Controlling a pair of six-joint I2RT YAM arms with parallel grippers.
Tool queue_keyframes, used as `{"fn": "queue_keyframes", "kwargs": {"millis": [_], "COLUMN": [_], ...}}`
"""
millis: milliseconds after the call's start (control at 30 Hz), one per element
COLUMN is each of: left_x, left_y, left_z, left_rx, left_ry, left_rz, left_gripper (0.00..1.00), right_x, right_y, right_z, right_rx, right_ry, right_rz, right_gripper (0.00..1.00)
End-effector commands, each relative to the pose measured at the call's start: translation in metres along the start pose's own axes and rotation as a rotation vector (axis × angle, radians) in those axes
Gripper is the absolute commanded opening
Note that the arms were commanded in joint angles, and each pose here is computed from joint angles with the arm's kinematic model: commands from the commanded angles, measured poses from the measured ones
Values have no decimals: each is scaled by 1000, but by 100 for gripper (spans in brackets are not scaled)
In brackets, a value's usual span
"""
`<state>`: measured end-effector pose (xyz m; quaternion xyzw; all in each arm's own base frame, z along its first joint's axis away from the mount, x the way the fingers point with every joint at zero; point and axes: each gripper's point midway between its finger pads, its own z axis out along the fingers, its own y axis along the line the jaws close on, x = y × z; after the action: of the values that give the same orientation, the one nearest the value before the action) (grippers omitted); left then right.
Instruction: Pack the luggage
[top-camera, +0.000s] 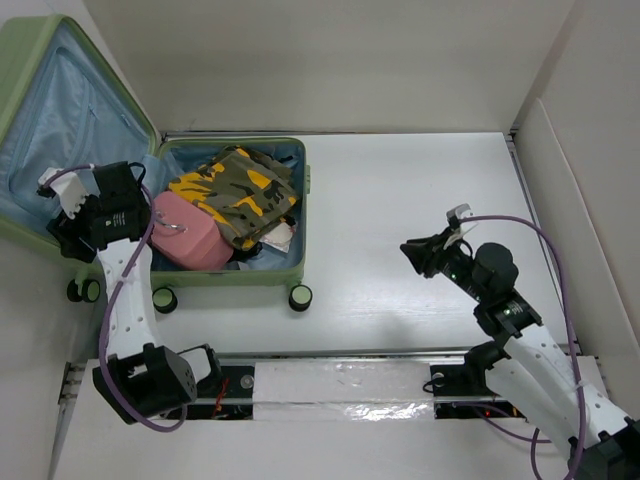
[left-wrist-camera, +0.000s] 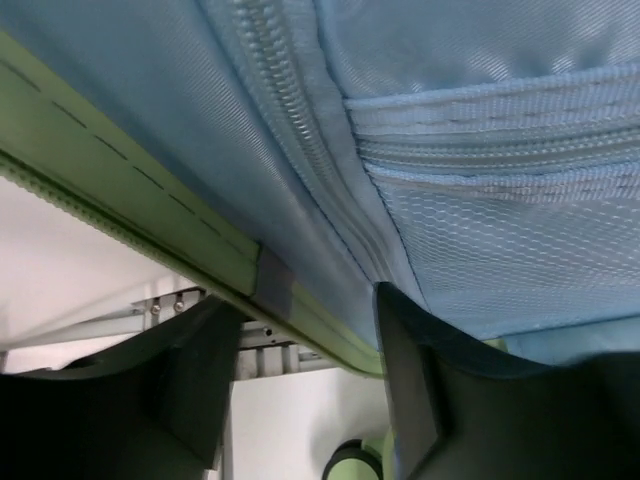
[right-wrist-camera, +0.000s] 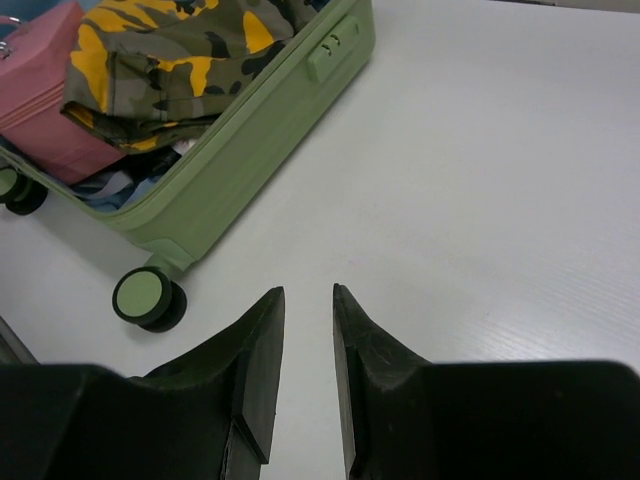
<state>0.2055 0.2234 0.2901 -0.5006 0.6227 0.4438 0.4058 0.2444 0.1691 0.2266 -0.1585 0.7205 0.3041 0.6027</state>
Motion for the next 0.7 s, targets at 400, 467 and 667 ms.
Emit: {"fn": "queue_keyframes", "kwargs": {"millis": [400, 467, 667], "left_x": [-11, -17, -15], "left_y": [-2, -3, -52], "left_z": [20, 16, -91], "left_rx": [7, 26, 262], "left_ry": [49, 54, -189], "left_rz": [-58, -74, 119], "left_gripper": [5, 0, 0], "right_x": [-26, -26, -19], "right_y": [-1, -3, -2], "right_z": [-2, -1, 6], "right_rx": [40, 46, 36], "right_ry": [-53, -61, -41], "right_rz": [-27, -21, -13], "right_gripper": [32, 32, 32]}}
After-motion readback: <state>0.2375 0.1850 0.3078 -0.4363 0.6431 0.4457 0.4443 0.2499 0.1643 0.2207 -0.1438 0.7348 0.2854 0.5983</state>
